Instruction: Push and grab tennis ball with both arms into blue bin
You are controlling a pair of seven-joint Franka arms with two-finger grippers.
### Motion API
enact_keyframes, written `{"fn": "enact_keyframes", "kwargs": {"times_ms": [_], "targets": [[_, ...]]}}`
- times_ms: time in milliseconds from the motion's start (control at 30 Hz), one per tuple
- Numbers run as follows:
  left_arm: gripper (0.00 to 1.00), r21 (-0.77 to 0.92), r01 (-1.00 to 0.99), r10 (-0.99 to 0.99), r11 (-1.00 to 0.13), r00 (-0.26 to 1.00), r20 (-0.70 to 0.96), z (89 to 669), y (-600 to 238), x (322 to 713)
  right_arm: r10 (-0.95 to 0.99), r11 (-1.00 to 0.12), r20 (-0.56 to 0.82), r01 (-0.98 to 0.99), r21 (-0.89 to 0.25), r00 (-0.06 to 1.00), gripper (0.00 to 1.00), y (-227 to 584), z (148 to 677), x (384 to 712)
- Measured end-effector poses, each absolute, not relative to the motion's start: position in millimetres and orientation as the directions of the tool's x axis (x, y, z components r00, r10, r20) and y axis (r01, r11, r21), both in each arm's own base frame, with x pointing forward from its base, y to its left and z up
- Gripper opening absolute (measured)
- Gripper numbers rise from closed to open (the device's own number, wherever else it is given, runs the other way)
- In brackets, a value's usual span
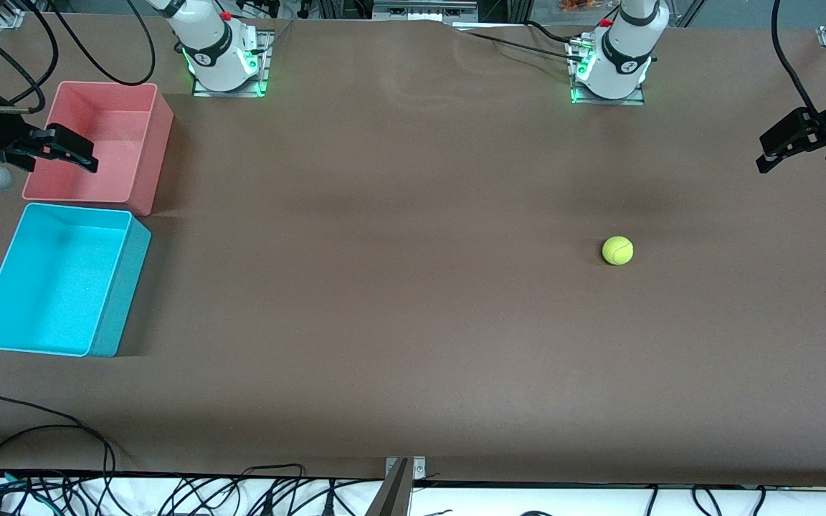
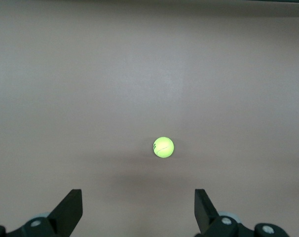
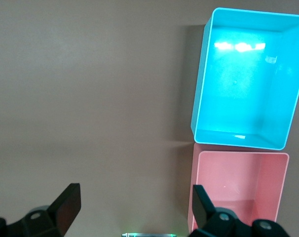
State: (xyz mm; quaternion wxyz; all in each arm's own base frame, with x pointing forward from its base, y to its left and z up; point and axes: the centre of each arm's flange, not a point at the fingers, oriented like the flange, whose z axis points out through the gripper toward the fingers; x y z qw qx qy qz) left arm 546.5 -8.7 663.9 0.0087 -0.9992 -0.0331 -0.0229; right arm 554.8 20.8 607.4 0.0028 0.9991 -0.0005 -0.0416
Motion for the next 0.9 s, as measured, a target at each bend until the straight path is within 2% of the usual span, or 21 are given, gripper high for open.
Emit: {"fn": "enact_keyframes", "kwargs": {"times_ms": [900], "targets": [[1.00,-0.016,0.059,0.058,-0.998,0.997,0.045,663.3,-10.2,546.9,0.010,-1.000,-0.082,0.010,0.012,0.997,1.00,27.2,614.2,551.7]]}}
